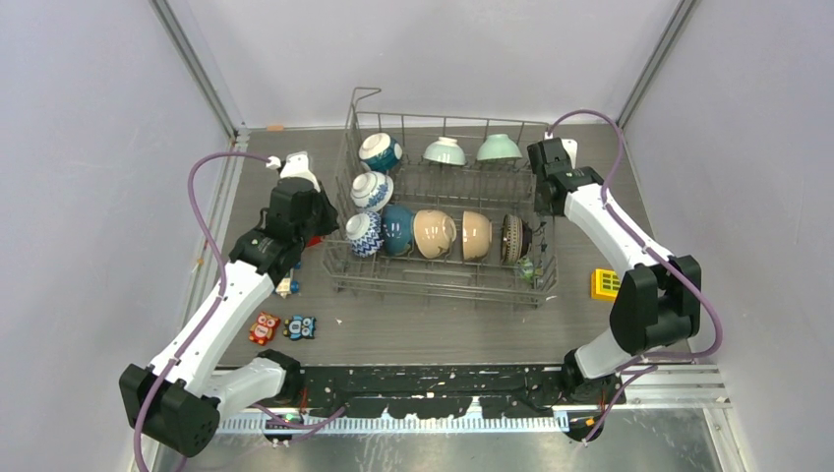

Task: Unload the bowls from the dish rack
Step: Adjust the dish rack at the center of the board, then pick up the bowl from the dish rack.

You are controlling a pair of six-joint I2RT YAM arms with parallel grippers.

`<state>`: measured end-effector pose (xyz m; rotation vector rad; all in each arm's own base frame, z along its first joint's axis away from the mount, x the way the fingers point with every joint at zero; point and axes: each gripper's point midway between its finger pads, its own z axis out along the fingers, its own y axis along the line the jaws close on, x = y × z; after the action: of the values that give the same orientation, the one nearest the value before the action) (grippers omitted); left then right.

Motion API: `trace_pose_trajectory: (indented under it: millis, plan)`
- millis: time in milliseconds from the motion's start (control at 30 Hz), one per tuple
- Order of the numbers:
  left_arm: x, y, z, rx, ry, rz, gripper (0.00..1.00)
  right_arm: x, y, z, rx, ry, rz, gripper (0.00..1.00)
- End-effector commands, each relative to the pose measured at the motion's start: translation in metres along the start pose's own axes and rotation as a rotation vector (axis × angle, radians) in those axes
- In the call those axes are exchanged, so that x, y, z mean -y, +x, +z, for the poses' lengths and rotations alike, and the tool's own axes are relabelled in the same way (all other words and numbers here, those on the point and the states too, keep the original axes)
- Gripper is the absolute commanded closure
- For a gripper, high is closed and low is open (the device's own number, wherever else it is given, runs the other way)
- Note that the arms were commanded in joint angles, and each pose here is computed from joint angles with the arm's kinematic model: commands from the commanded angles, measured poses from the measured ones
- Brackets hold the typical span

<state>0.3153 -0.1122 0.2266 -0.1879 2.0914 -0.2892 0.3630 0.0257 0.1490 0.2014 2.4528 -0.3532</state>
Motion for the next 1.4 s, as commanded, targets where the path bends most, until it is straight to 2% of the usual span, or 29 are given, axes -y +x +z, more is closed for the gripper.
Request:
trace_pose_trajectory:
  millis: [0, 133, 167, 267, 333, 367, 433, 567, 700, 767, 867, 933, 1033, 1133, 1267, 1367]
  plan:
    - [0.036, 0.023, 0.002, -0.099, 0.146, -0.105, 1.00, -0.065, -0.060, -0.023, 0.154, -0.270, 0.235, 0.73]
    - [0.034, 0.015, -0.003, -0.075, 0.139, -0.094, 0.99, -0.054, -0.065, -0.038, 0.177, -0.253, 0.243, 0.46]
    - [0.033, 0.012, -0.006, -0.067, 0.136, -0.088, 0.95, -0.050, -0.064, -0.041, 0.179, -0.246, 0.244, 0.40]
    - [0.033, 0.005, -0.012, -0.055, 0.135, -0.075, 0.68, -0.038, -0.062, -0.052, 0.188, -0.220, 0.249, 0.21]
    - [0.033, 0.002, -0.016, -0.055, 0.132, -0.066, 0.54, -0.028, -0.059, -0.060, 0.197, -0.198, 0.255, 0.05]
    - [0.032, 0.000, -0.018, -0.053, 0.129, -0.059, 0.49, -0.023, -0.058, -0.065, 0.205, -0.188, 0.261, 0.01]
    - [0.030, -0.005, -0.023, -0.044, 0.119, -0.049, 0.39, -0.013, -0.056, -0.074, 0.217, -0.171, 0.269, 0.00]
    - [0.027, -0.023, -0.041, 0.006, 0.109, -0.029, 0.03, 0.011, -0.053, -0.103, 0.262, -0.149, 0.300, 0.00]
    - [0.030, -0.051, -0.065, 0.095, 0.137, -0.021, 0.00, 0.030, -0.050, -0.133, 0.326, -0.169, 0.365, 0.00]
    - [0.040, -0.067, -0.076, 0.159, 0.198, -0.037, 0.00, 0.029, -0.048, -0.149, 0.373, -0.241, 0.412, 0.00]
    - [0.064, -0.083, -0.090, 0.241, 0.344, -0.104, 0.00, 0.020, -0.044, -0.172, 0.423, -0.388, 0.459, 0.00]
    - [0.094, -0.085, -0.099, 0.239, 0.515, -0.116, 0.00, 0.010, -0.038, -0.182, 0.422, -0.477, 0.473, 0.00]
    - [0.139, -0.083, -0.102, 0.093, 0.713, -0.164, 0.00, 0.005, -0.027, -0.186, 0.412, -0.534, 0.490, 0.00]
    - [0.179, -0.071, -0.097, -0.067, 0.844, -0.180, 0.00, 0.014, -0.015, -0.180, 0.432, -0.502, 0.519, 0.00]
    - [0.226, -0.052, -0.100, -0.092, 0.881, -0.075, 0.00, 0.027, 0.002, -0.169, 0.420, -0.431, 0.557, 0.00]
    - [0.248, -0.038, -0.087, -0.137, 0.857, -0.044, 0.00, 0.037, 0.014, -0.158, 0.396, -0.358, 0.588, 0.00]
